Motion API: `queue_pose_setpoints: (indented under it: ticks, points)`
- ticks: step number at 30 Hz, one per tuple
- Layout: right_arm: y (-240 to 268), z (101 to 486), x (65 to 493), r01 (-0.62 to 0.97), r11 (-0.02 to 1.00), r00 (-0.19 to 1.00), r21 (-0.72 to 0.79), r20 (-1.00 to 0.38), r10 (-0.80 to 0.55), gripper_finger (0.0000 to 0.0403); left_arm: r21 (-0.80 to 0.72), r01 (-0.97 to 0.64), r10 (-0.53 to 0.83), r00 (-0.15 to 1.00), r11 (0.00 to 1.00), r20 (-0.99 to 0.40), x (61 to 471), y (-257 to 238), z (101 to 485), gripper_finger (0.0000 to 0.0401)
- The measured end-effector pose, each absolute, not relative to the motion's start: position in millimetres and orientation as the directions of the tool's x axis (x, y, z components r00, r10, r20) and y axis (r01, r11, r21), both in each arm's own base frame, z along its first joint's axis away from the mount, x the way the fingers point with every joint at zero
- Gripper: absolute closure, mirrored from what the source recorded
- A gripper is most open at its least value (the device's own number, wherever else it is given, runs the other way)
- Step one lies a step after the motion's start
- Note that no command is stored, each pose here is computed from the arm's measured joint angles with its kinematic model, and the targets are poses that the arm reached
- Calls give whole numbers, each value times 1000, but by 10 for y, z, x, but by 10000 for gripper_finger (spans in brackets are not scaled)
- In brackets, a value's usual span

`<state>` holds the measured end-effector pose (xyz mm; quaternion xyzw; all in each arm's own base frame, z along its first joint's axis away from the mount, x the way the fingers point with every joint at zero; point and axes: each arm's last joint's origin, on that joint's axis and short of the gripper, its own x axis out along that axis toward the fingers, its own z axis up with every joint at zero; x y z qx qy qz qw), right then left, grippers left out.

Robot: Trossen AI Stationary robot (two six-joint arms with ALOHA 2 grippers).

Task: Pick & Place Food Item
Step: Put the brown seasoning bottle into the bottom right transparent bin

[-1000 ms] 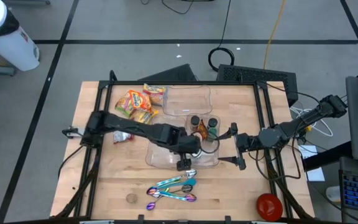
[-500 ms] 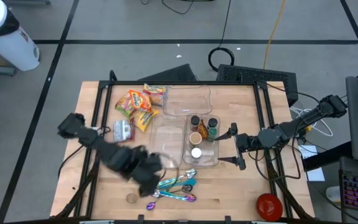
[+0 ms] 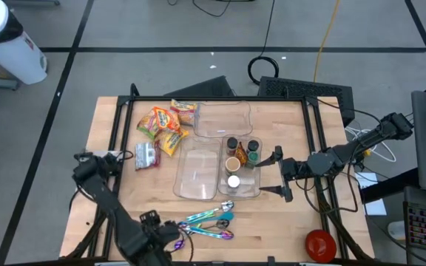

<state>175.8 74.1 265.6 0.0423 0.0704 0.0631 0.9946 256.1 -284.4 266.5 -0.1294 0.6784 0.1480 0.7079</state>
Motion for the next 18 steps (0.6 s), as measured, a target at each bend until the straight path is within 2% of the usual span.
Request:
queue_pose_setpoints:
  ticks: [5, 14, 18]
  points:
    - [743, 2656, 1757, -121, 988, 982, 93, -135, 133, 30, 124, -411, 119, -39, 903, -992, 2535, -2890, 2484, 6]
    - [744, 2658, 1757, -121, 987, 982, 102, -133, 134, 30, 201, -454, 174, -101, 868, -980, 2475, -2819, 2299, 6]
    - [749, 2659, 1756, -136, 985, 980, 104, -132, 150, 30, 169, -429, 116, -148, 887, -982, 2460, -2830, 2129, 7]
